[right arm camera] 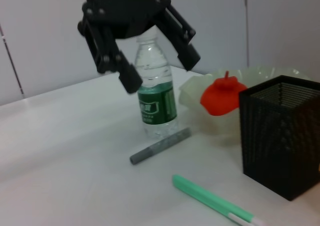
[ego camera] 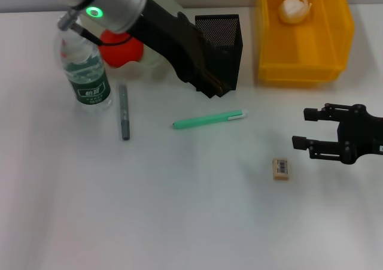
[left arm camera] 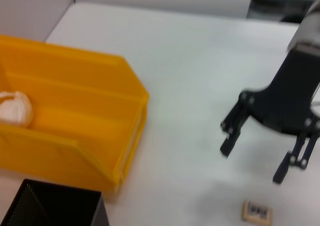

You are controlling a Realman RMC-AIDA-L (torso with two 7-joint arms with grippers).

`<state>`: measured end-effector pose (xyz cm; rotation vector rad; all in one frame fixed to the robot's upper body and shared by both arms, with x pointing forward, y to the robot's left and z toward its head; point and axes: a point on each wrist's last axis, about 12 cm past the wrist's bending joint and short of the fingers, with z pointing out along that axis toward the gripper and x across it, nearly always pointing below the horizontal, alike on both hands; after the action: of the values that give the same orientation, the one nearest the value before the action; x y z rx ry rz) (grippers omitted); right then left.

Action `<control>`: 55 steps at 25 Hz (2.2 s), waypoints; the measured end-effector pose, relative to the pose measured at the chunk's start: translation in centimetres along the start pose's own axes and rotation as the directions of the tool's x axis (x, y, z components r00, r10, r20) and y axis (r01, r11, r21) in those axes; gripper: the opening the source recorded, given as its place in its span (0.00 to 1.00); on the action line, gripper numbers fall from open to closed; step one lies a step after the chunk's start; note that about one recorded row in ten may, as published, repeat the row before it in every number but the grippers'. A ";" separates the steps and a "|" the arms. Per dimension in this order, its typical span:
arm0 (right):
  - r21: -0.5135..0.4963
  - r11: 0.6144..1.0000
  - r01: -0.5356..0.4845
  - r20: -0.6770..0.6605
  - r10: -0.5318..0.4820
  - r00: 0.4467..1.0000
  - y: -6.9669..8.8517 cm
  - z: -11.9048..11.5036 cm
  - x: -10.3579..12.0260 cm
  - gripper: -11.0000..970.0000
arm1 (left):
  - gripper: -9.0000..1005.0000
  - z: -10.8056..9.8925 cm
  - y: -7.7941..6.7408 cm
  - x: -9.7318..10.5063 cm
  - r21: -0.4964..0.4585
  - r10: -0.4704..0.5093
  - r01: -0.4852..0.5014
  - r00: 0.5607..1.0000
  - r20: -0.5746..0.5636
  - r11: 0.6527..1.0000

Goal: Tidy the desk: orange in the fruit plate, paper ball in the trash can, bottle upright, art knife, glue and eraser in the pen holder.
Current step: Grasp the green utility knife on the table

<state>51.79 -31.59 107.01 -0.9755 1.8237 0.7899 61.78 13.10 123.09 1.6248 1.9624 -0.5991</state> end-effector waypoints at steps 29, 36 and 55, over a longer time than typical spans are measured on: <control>0.065 0.997 -0.036 -0.027 0.038 0.999 -0.3 -0.4 1.1 0.72 | 0.67 9.6 -0.2 2.9 -0.104 0.077 -0.107 0.964 -0.254 0.989; 0.064 0.997 -0.038 -0.025 0.040 0.999 -0.3 -0.3 1.1 0.71 | 0.62 10.1 -0.2 3.7 -0.123 0.067 -0.101 0.965 -0.253 0.987; 0.062 0.997 -0.048 -0.028 0.050 0.998 -0.3 -0.2 1.0 0.69 | 0.36 10.8 -0.1 4.8 -0.141 0.041 -0.081 0.964 -0.262 0.987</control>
<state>51.66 -32.24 106.13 -0.9100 1.8924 0.7489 62.19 9.91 111.67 1.7321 2.0742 -0.2156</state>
